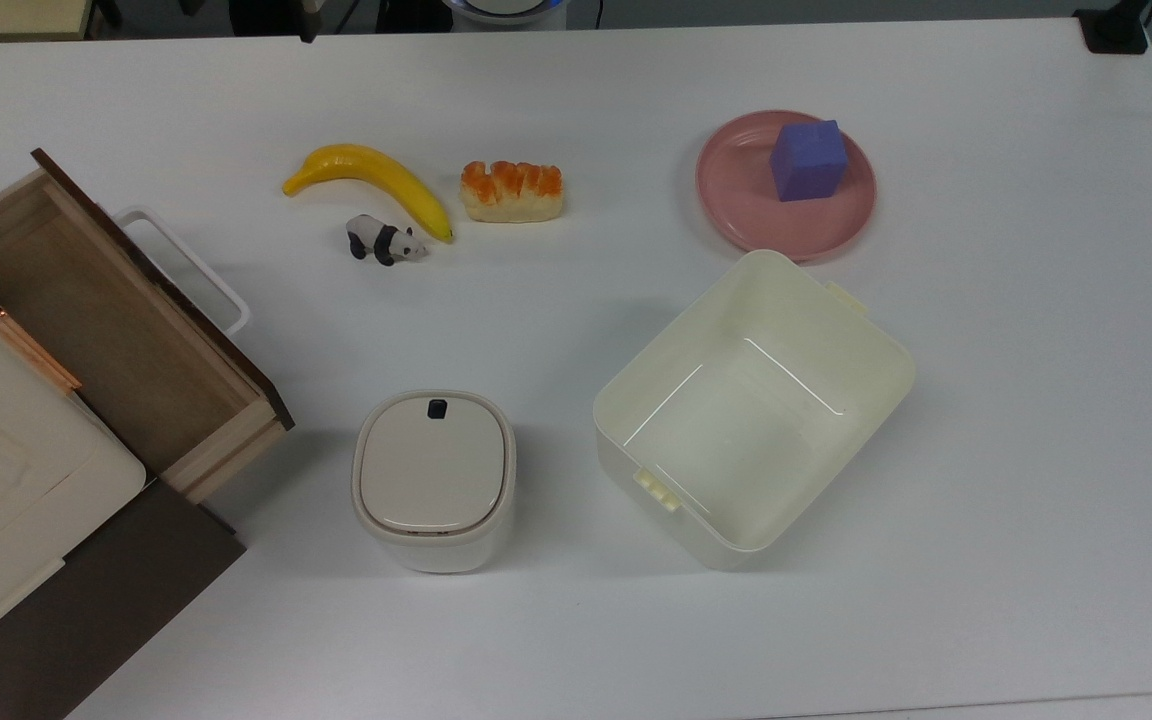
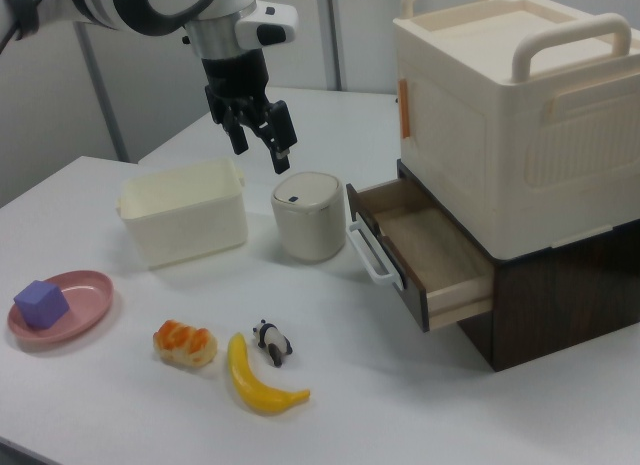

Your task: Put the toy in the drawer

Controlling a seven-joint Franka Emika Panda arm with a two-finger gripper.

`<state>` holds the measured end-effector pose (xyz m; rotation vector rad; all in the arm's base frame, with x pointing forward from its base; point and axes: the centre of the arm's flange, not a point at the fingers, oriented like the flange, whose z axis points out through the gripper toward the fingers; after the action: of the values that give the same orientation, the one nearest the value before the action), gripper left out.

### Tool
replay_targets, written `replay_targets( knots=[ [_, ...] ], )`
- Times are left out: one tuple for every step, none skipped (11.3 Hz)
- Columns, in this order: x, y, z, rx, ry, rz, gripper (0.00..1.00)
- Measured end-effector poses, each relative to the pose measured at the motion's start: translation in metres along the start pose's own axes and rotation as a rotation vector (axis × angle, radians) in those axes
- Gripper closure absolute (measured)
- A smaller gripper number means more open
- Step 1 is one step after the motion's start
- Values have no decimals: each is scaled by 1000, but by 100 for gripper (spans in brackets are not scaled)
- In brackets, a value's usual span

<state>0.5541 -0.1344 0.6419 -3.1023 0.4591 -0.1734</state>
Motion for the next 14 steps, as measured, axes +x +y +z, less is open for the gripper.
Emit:
replay_targets(
  knots=[
    [0,0,0,0,0,0,0],
    [0,0,0,0,0,0,0],
    [0,0,0,0,0,-1,0],
    [0,-1,0,0,0,-2,0],
    [0,-1,0,0,0,-3,0],
    [0,-2,0,0,0,-3,0],
    [0,-2,0,0,0,-3,0],
    [0,-1,0,0,0,8,0],
    [0,1,0,0,0,29,0],
    [0,1,0,0,1,48,0],
    [0,1,0,0,2,59,0],
    [0,1,0,0,2,60,0],
    [0,2,0,0,2,62,0],
    [0,4,0,-1,3,61,0]
  ],
)
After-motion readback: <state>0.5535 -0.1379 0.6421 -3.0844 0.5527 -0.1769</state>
